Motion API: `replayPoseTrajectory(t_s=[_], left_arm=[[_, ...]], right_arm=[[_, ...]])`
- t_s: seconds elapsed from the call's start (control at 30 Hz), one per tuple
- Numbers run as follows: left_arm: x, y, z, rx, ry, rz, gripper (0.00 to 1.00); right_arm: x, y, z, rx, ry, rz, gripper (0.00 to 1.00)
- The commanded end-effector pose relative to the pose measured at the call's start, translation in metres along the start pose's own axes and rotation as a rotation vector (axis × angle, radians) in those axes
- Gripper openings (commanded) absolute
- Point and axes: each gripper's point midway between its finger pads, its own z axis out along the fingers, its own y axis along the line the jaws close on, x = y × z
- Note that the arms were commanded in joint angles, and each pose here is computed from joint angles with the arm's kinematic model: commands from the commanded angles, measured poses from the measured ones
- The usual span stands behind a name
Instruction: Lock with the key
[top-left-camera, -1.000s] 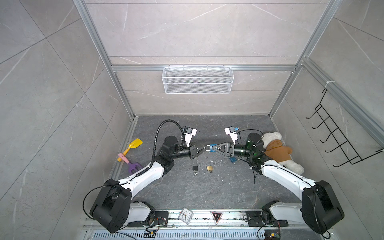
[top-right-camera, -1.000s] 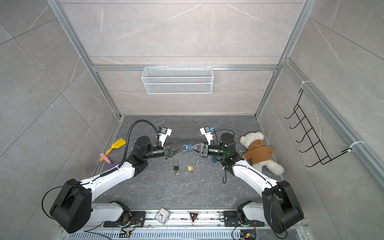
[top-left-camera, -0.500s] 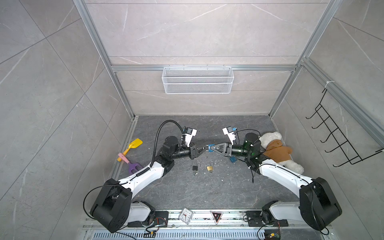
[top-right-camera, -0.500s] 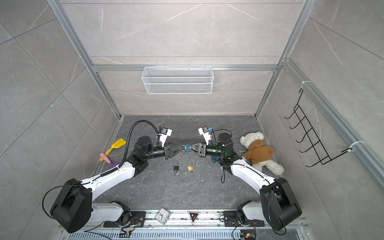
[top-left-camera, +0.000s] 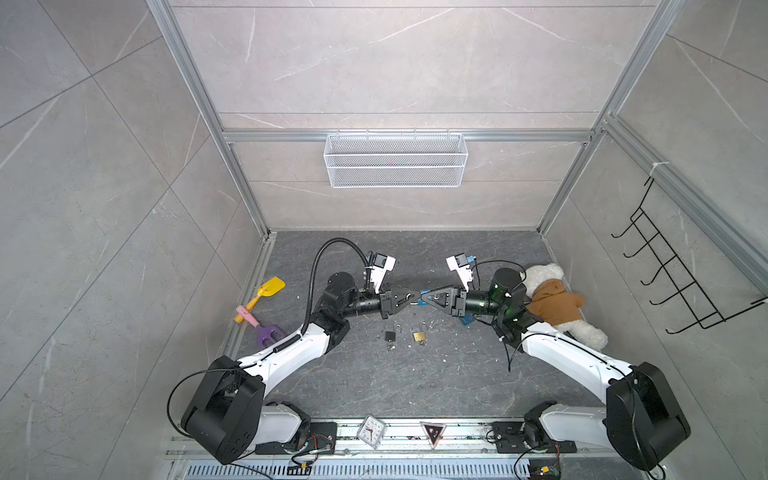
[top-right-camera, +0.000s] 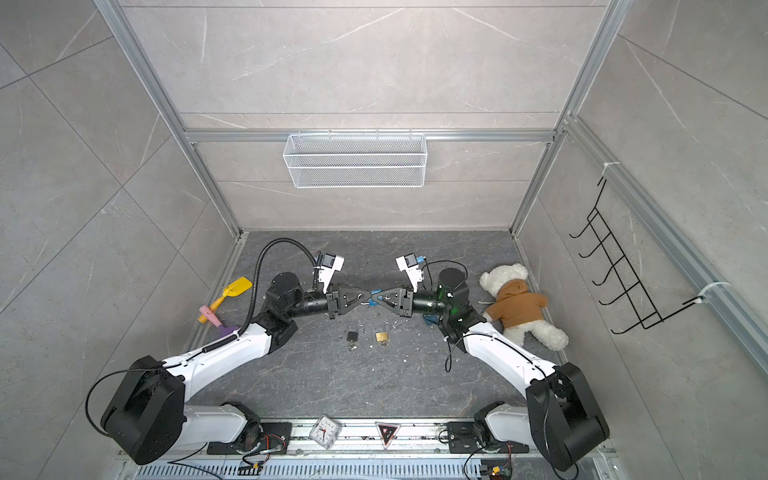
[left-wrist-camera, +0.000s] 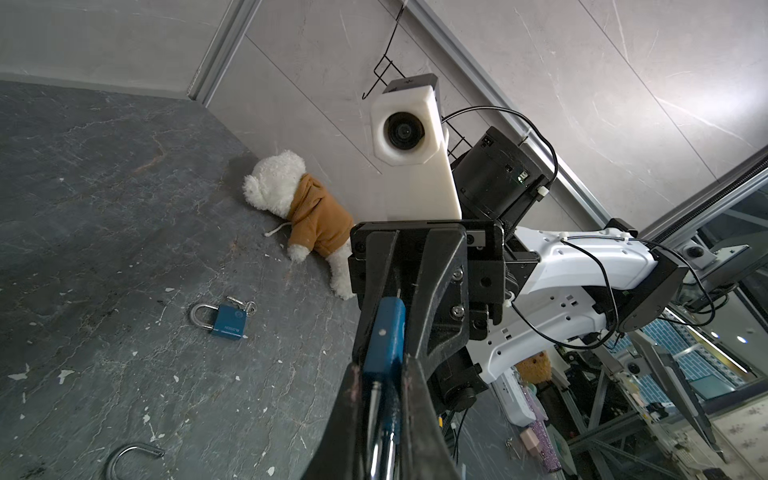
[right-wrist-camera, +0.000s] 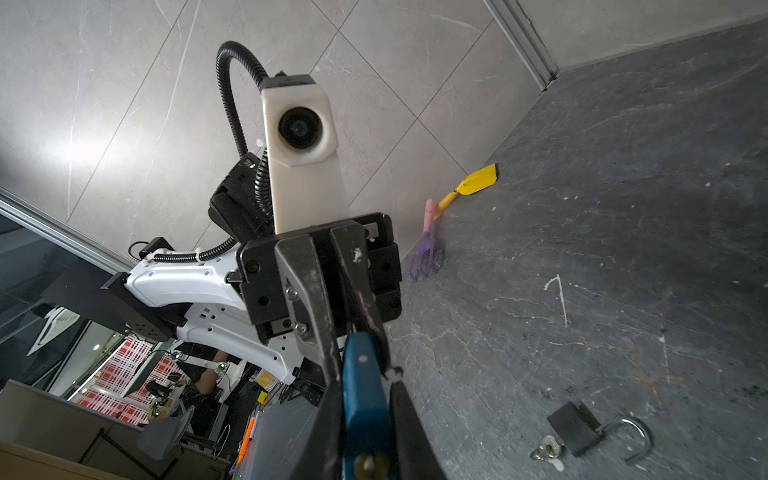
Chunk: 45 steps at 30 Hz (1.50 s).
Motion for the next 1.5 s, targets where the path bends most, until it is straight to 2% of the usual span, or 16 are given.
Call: replayPoseTrajectory(t_s=[0.0,0.07,0.2,0.33,1.47], left_arm=[[0.013,-0.061,0.014,0.226,0.064,0.137,0.0],[0.012,-0.059,0.014,0.218,0.055,0.138,0.0],[0.009,-0.053,0.011,0.198,0.039,0.131,0.0],[0.004,-0.045,0.008,0.177,0.015,0.12,0.0],[-0.006,-0.005,0.006,0.101,-0.026,0.038,0.0]], right_arm=[[0.007,-0.023,0.007,0.099,-0.028,0.066,0.0],[0.007,-0.021,0.006,0.098,-0.031,0.062,0.03],[0.008,-0.017,0.001,0.098,-0.036,0.052,0.2],[0.01,-0.017,-0.005,0.12,-0.031,0.043,0.25],[0.022,-0.005,-0.018,0.07,-0.011,0.028,0.27]])
